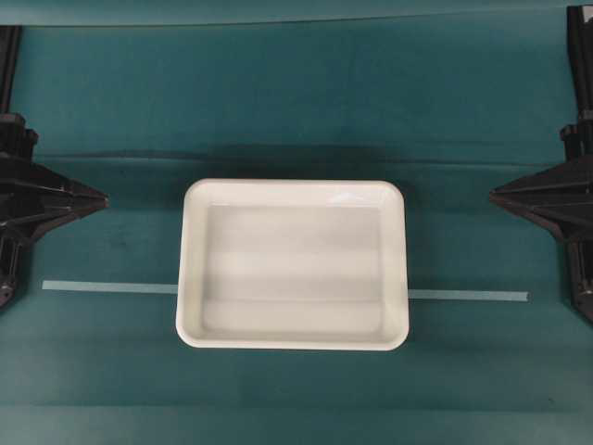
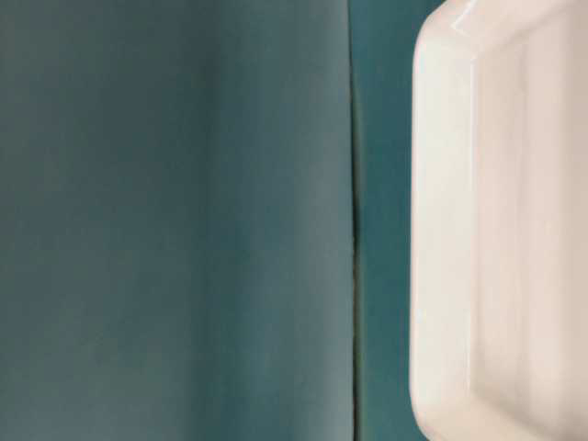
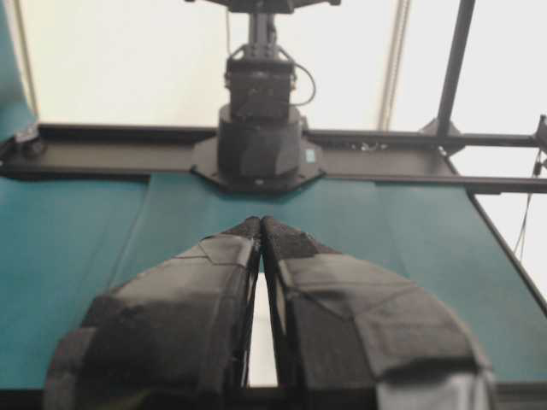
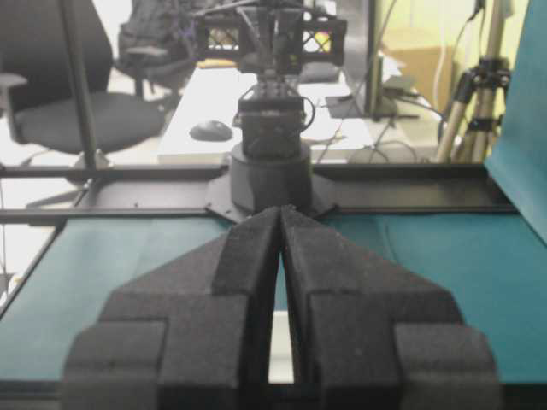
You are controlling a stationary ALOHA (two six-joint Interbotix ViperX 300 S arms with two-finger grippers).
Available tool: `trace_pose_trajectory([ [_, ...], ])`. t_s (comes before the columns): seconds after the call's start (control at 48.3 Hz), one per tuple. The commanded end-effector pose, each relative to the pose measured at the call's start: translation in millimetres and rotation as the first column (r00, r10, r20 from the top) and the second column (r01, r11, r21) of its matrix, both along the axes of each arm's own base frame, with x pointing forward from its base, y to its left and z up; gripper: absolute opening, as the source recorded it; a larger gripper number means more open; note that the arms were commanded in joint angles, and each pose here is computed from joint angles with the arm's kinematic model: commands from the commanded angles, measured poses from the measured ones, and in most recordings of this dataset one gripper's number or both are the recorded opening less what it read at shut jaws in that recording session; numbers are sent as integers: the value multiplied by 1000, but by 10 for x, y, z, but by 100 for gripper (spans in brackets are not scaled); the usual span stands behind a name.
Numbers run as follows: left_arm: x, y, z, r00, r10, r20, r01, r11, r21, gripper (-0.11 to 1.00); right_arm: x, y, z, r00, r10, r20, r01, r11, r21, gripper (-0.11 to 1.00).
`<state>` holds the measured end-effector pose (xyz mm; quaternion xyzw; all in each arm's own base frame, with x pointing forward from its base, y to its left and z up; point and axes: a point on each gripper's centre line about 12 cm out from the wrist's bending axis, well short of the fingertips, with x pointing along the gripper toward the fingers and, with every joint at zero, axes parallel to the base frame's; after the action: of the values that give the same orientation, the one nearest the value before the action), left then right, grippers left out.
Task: Lift the white case with both hands.
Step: 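Move both grippers from rest toward the left and right tray rims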
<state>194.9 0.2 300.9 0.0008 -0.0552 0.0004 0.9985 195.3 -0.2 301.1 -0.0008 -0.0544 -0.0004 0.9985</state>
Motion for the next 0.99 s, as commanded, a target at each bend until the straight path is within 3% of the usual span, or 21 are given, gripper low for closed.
trace_pose_trajectory([
  [0.0, 49, -110, 83, 998, -63, -4, 63, 996, -67, 14, 23, 26, 39, 1000, 15, 9, -16, 999, 33, 9],
  [0.062, 57, -135, 115, 997, -83, -10, 81, 988, -134, 10, 51, 44, 109, 999, 26, 20, -28, 991, 134, 10],
  [0.145, 72, -146, 153, 995, -98, -11, 93, 971, -220, -1, 89, 16, 123, 1000, 20, 1, -19, 953, 302, 0],
  [0.31, 131, -182, 312, 992, -127, -6, 117, 928, -353, -3, 162, 21, 22, 993, 49, -109, 20, 831, 556, 0],
  [0.352, 153, -190, 350, 991, -134, -5, 122, 914, -388, -3, 180, 24, 1, 990, 57, -127, 32, 796, 605, 0],
  [0.372, 160, -191, 362, 991, -137, -2, 124, 904, -410, -3, 189, 25, -5, 989, 61, -133, 39, 763, 645, 0],
  [0.393, 171, -192, 368, 990, -139, -4, 124, 892, -435, -3, 201, 25, -12, 988, 64, -138, 45, 742, 669, 0],
  [0.435, 191, -194, 368, 989, -146, -5, 124, 860, -495, -3, 212, 26, -26, 987, 69, -144, 56, 696, 715, 0],
  [0.476, 207, -199, 358, 988, -154, -7, 124, 820, -559, -3, 222, 28, -49, 985, 75, -153, 68, 652, 755, 0],
  [0.579, 264, -200, 228, 985, -168, -47, 86, 701, -708, -3, 239, 35, -102, 981, 89, -173, 95, 558, 825, 0],
  [0.662, 306, -207, 87, 979, -178, -97, 32, 608, -793, -3, 255, 44, -155, 975, 100, -197, 123, 497, 859, 0],
  [0.683, 323, -208, 25, 976, -181, -119, 7, 575, -818, -3, 262, 47, -171, 974, 102, -204, 131, 484, 865, 0],
  [0.766, 367, -211, -112, 969, -185, -164, -52, 498, -866, -3, 279, 63, -267, 961, 118, -250, 179, 426, 887, 0],
  [0.807, 384, -213, -157, 966, -187, -179, -72, 470, -880, -3, 286, 69, -324, 954, 124, -275, 205, 403, 892, 0],
  [0.89, 401, -214, -232, 962, -189, -198, -101, 428, -898, -3, 305, 74, -453, 938, 130, -322, 259, 356, 898, 0],
  [0.972, 403, -215, -309, 957, -189, -220, -126, 414, -902, -3, 333, 71, -562, 926, 130, -355, 301, 313, 901, 0],
])
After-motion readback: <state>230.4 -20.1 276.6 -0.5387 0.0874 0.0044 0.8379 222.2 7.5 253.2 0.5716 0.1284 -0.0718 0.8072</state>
